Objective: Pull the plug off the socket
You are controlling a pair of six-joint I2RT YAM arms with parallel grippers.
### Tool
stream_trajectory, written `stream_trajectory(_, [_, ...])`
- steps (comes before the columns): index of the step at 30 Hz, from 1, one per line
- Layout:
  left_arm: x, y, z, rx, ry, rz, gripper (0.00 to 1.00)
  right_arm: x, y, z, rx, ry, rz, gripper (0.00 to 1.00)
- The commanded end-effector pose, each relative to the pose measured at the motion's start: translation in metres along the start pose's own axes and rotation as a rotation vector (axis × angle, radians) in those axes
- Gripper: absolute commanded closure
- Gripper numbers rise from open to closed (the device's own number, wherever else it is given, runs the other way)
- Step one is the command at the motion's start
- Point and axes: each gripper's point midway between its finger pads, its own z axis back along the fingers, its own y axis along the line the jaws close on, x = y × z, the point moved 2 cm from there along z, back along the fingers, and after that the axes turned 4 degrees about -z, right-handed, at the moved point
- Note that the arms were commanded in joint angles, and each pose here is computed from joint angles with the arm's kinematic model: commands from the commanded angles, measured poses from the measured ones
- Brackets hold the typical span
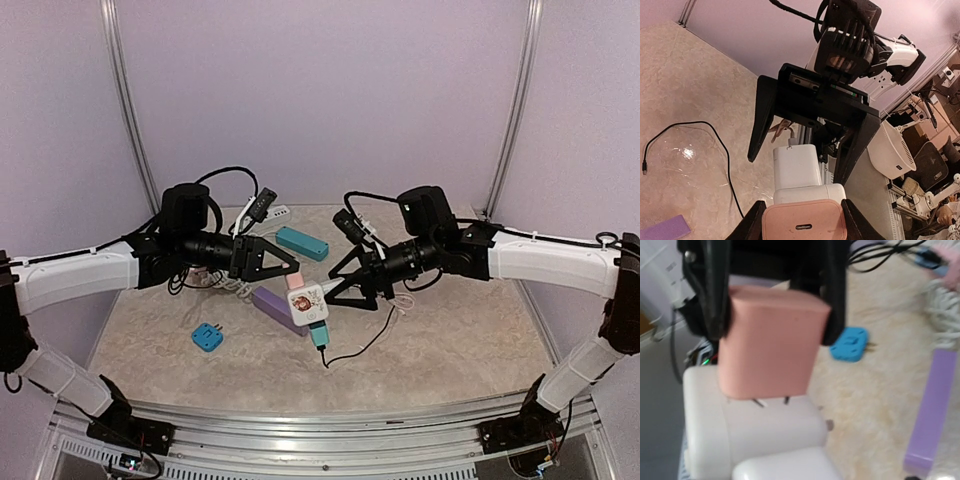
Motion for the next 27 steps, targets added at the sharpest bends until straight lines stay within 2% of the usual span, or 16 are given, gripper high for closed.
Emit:
stream_trajectory(1, [0.013, -0.021, -0.007, -0.081, 0.026, -0.094, 1.00, 0.001, 0.011, -0.004, 0.121, 0.054, 0.006, 0.11])
stream_trajectory(9, [0.014, -0.021, -0.012, -0.078, 0.024, -0.114, 1.00, 0.000, 0.018, -0.011, 0.226, 0.071, -0.014, 0.13])
stream_trajectory(21, [0.023, -0.027, -0.012, -0.077, -0.007, -0.148, 1.00, -0.003, 0.020, -0.024, 0.276, 0.060, -0.042, 0.15])
stream_trajectory(27, [0.025, -0.027, -0.012, -0.069, -0.012, -0.151, 1.00, -0.003, 0.024, -0.027, 0.307, 0.057, -0.044, 0.22])
